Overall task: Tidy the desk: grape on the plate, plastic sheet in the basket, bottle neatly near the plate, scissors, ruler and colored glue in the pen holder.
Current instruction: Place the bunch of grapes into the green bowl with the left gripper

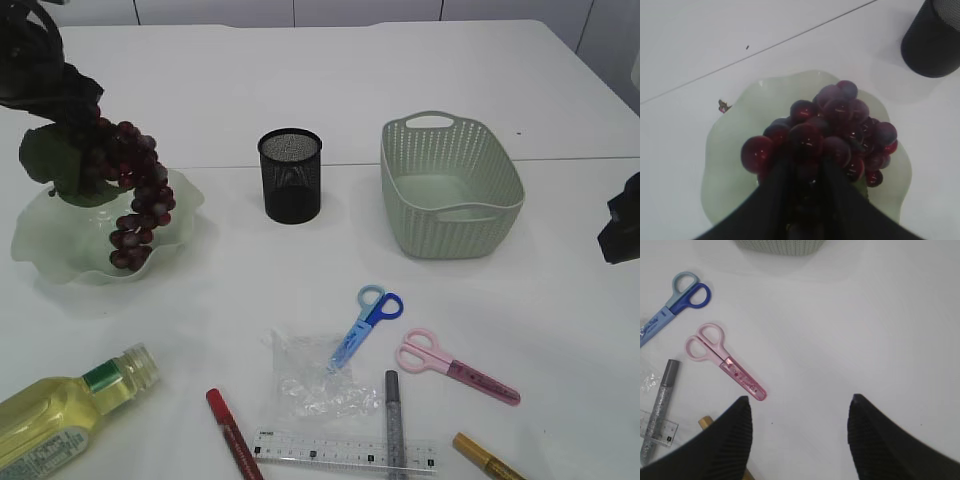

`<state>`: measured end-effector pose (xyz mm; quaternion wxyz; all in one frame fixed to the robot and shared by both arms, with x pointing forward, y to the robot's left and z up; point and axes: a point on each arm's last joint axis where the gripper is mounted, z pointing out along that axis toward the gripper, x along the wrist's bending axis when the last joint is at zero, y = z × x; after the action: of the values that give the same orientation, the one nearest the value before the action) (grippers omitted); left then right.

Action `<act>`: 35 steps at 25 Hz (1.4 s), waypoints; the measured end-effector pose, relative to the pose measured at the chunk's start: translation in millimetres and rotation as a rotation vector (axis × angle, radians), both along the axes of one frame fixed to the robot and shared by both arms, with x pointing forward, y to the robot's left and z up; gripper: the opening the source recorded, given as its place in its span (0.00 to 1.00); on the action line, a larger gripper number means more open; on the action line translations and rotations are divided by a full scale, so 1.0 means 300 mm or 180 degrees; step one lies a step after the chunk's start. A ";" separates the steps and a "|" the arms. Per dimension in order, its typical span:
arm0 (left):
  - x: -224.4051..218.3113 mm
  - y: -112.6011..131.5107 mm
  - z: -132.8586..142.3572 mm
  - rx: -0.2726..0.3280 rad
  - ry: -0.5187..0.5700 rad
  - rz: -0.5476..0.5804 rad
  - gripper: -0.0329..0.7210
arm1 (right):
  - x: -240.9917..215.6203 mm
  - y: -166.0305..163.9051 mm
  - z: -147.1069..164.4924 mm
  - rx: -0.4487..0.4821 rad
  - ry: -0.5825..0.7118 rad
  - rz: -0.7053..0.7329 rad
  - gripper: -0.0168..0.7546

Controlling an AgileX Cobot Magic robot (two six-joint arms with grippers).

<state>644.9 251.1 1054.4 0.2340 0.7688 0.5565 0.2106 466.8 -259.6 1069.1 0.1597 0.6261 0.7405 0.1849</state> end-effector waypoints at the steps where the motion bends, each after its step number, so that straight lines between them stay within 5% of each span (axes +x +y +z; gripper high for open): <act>1: 0.007 0.010 -0.013 -0.0054 0.0031 0.0060 0.24 | 0.000 0.000 0.000 0.0000 0.0000 0.0000 0.60; 7: 0.041 0.058 -0.080 -0.0257 0.0164 0.0303 0.28 | 0.000 0.000 0.000 0.0000 0.0000 0.0000 0.60; 16: 0.057 0.051 -0.119 -0.0408 0.0228 0.0370 0.66 | 0.001 -0.003 0.000 -0.0045 -0.0008 0.0009 0.60; 21: 0.048 0.043 -0.124 -0.0503 0.0357 0.0381 0.68 | 0.003 -0.004 0.001 -0.0051 -0.0035 0.0012 0.60; 31: -0.055 0.038 -0.161 -0.0367 0.1491 0.0186 0.68 | 0.002 -0.008 0.000 -0.0120 -0.0026 0.0030 0.60; 35: -0.077 0.040 -0.155 -0.0322 0.1672 0.0155 0.68 | -0.004 0.004 -0.002 -0.0231 0.0003 0.0134 0.60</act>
<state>621.7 263.1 1007.9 0.1146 0.7708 0.6264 -0.0186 465.5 -258.3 1068.6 0.1780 0.6043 0.7598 0.1609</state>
